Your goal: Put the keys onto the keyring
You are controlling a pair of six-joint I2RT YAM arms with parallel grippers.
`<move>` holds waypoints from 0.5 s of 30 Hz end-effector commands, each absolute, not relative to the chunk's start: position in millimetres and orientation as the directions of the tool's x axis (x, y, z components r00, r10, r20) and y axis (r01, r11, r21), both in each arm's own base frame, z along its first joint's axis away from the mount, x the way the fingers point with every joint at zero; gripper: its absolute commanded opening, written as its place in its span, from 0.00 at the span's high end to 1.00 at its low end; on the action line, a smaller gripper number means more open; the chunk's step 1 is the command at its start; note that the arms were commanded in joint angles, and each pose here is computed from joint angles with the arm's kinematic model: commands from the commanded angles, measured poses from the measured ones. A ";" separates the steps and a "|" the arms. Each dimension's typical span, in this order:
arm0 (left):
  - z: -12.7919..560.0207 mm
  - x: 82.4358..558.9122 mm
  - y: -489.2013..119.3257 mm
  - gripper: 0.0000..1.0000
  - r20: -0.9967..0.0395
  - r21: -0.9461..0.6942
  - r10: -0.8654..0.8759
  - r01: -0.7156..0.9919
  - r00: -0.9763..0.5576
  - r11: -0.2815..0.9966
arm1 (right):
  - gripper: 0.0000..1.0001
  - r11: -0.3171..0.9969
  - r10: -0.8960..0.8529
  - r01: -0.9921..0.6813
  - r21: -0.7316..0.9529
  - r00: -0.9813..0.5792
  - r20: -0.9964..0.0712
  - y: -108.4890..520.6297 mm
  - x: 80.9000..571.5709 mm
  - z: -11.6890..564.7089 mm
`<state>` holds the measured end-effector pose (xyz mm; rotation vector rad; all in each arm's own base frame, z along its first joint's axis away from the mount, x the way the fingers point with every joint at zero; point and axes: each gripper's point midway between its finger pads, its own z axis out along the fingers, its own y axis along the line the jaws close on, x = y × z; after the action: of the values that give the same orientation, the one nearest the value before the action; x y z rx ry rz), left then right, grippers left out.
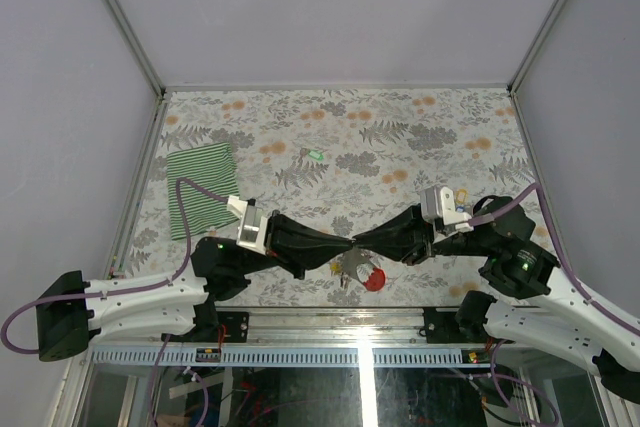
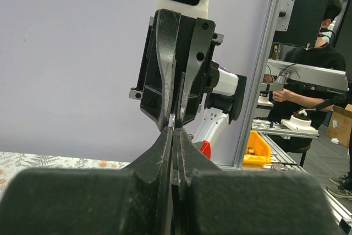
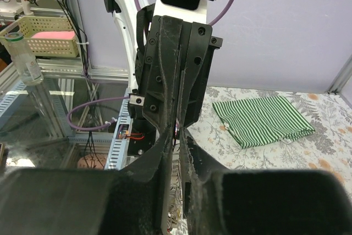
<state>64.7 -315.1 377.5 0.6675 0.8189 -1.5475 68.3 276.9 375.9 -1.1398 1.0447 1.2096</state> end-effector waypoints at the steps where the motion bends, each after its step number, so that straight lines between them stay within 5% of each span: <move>1: 412.1 61.0 -302.1 1.00 -0.740 -0.077 -0.667 0.996 -0.092 -0.052 | 0.89 0.004 0.198 -0.993 -0.117 0.116 -0.973 276.6 65.1 396.5; 7: 412.0 63.2 -300.6 0.99 -0.740 -0.079 -0.667 0.996 -0.083 -0.035 | 1.00 0.005 0.194 -0.993 -0.119 0.118 -0.974 275.0 64.5 401.5; 15: 397.3 73.0 -308.4 0.71 -0.854 -0.065 -0.519 0.996 -0.026 0.057 | 1.00 0.028 0.039 -0.988 -0.153 0.154 -0.987 268.2 70.5 392.8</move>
<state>66.7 -312.9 382.6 0.6942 0.8453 -1.4991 69.5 276.2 375.8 -1.1910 1.0950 1.1781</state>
